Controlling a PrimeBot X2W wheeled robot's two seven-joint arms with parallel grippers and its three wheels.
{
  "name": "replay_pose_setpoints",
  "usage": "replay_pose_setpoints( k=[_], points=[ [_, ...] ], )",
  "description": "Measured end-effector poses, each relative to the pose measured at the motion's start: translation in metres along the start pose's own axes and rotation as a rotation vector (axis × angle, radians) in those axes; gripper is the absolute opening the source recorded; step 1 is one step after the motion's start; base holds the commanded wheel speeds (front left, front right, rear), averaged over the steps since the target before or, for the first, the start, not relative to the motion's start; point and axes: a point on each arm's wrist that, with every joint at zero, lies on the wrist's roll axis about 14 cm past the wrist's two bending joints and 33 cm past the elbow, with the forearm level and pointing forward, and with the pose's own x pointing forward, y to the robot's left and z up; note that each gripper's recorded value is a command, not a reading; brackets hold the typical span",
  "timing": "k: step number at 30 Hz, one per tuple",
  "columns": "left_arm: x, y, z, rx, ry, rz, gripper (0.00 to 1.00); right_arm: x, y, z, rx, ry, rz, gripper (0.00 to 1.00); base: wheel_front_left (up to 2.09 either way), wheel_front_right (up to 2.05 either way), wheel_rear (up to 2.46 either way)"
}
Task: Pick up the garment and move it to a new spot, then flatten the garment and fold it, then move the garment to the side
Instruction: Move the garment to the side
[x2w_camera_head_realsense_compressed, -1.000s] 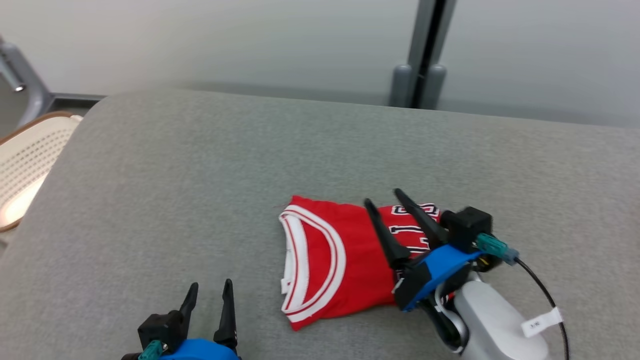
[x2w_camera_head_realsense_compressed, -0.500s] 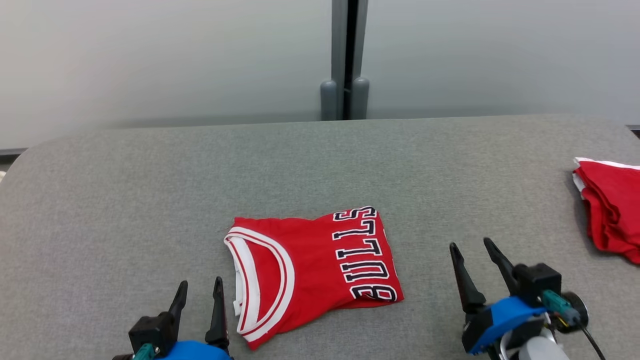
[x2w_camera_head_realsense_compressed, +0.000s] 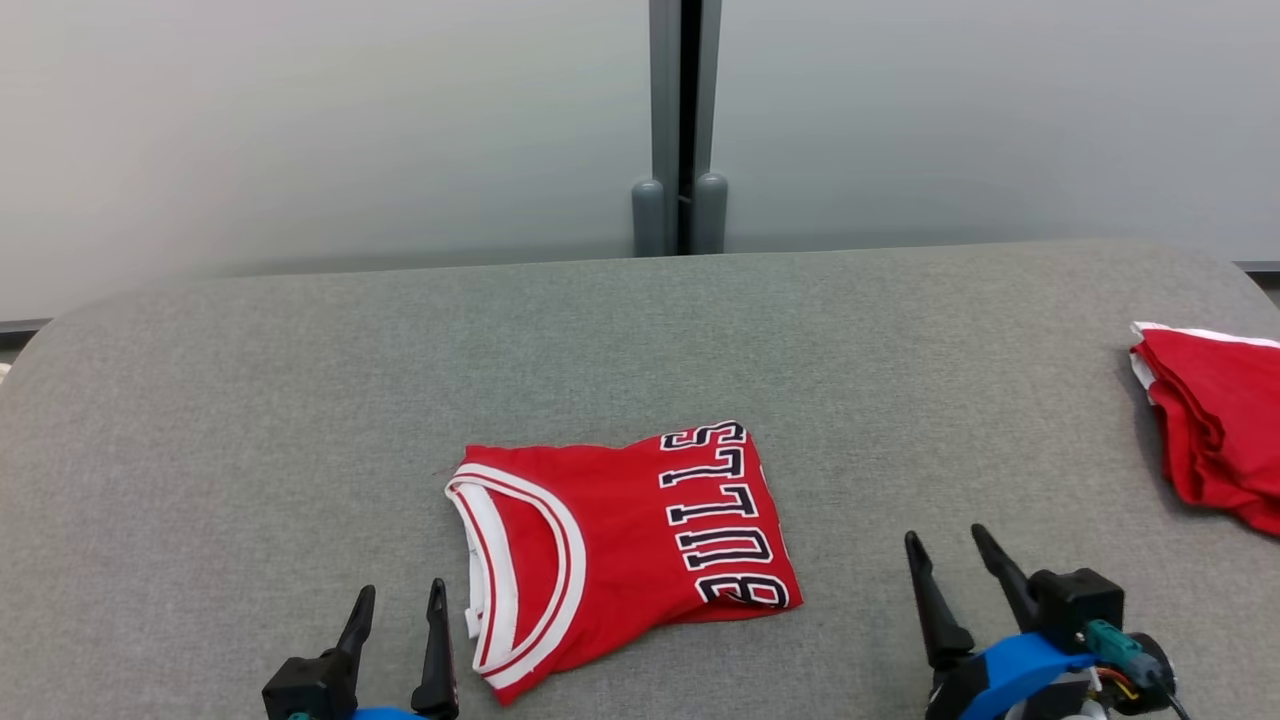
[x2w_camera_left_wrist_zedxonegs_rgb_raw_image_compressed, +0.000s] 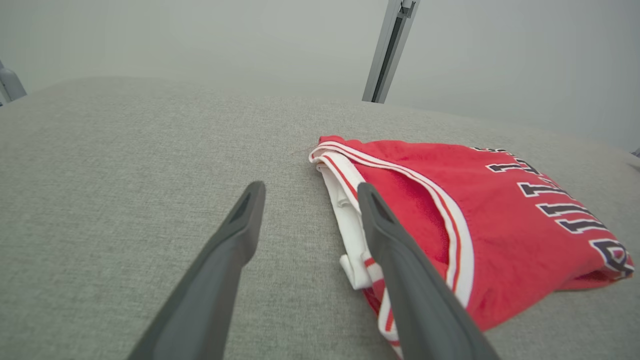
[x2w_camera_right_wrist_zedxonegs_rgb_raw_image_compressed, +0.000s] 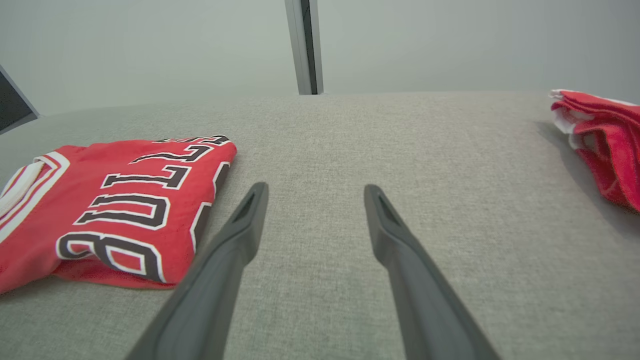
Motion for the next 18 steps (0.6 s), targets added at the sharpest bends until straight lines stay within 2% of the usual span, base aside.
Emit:
replay_pose_setpoints(
  k=[5, 9, 12, 15, 18],
  points=[
    [-0.003, 0.003, -0.004, -0.005, 0.011, 0.01, 1.0, 0.014, 0.023, -0.005, 0.014, 0.027, 0.07, 1.0, 0.0, 0.0, 0.0],
    [-0.004, 0.009, -0.006, -0.006, 0.017, 0.024, 1.0, 0.047, 0.047, 0.025, 0.026, -0.035, 0.14, 1.0, 0.0, 0.0, 0.0],
    [-0.007, 0.016, -0.008, -0.011, 0.021, 0.046, 1.0, 0.065, 0.066, 0.031, 0.029, -0.033, 0.194, 1.0, 0.0, 0.0, 0.0],
    [-0.011, 0.024, -0.008, -0.016, 0.021, 0.07, 1.0, 0.076, 0.08, 0.017, 0.025, 0.029, 0.229, 1.0, 0.0, 0.0, 0.0],
    [-0.018, 0.034, -0.013, -0.023, 0.033, 0.105, 1.0, 0.077, 0.088, -0.017, 0.018, 0.169, 0.247, 1.0, 0.0, 0.0, 0.0]
  ],
)
